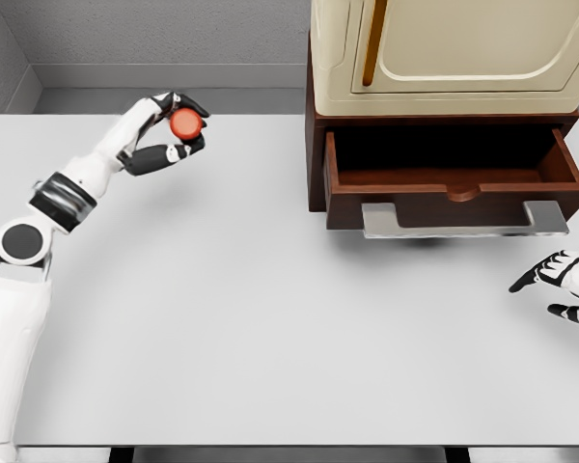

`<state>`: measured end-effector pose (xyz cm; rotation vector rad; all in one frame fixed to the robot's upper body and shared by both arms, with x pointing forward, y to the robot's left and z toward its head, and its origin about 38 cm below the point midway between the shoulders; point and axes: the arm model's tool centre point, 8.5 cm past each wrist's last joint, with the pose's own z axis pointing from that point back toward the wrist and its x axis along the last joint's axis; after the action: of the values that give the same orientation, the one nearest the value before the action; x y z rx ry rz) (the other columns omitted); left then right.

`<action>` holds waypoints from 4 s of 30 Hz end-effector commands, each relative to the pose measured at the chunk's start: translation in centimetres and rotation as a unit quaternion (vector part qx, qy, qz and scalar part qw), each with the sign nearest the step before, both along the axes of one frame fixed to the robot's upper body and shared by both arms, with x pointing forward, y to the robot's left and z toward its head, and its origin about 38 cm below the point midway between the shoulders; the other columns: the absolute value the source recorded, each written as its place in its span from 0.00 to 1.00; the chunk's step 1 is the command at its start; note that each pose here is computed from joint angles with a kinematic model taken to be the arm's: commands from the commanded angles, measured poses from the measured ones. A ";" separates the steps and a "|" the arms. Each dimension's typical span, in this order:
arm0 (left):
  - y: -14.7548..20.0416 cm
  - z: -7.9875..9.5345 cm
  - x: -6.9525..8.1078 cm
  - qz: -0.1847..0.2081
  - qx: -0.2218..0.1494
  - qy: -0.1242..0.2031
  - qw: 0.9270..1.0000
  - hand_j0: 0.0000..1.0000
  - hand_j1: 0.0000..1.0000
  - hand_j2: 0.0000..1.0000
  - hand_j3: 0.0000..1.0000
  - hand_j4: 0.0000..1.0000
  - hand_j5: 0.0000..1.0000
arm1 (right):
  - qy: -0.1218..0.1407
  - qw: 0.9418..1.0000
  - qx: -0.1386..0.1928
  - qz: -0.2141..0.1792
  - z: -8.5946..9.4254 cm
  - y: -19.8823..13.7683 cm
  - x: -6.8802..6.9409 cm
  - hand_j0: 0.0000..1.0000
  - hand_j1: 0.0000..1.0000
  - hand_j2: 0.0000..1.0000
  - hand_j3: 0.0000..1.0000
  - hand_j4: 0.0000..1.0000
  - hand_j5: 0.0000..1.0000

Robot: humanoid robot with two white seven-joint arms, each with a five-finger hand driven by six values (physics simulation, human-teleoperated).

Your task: Put the switch into the drawer with left arm, and close the drawer with right arm

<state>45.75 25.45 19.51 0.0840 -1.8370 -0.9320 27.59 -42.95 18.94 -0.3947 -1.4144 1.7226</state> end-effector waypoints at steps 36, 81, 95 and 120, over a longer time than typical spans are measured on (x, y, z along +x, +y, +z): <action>-12.4 6.3 -4.8 -0.028 0.271 -0.222 0.936 0.40 0.40 0.40 0.40 0.40 0.40 | 0.000 1.000 0.003 -0.001 0.1 0.0 0.0 0.67 0.67 0.67 0.67 0.67 0.67; -25.2 8.3 -4.1 -0.127 0.360 -0.317 0.868 0.39 0.39 0.39 0.39 0.39 0.39 | 0.000 1.000 0.003 0.000 0.1 0.0 0.0 0.67 0.67 0.67 0.67 0.67 0.67; -25.8 8.5 -4.4 -0.134 0.371 -0.329 0.858 0.84 0.84 0.84 0.84 0.84 0.84 | 0.000 1.000 0.003 0.000 0.1 0.0 0.0 0.67 0.67 0.67 0.67 0.67 0.67; -16.7 14.0 -7.6 -0.211 0.246 -0.419 0.848 1.00 1.00 1.00 1.00 1.00 1.00 | -0.004 1.000 0.010 0.002 0.3 0.4 0.0 0.67 0.67 0.67 0.67 0.67 0.67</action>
<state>38.16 4.81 32.15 0.5441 -2.3188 -1.9243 27.59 -42.58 19.14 -0.3895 -1.4318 1.7192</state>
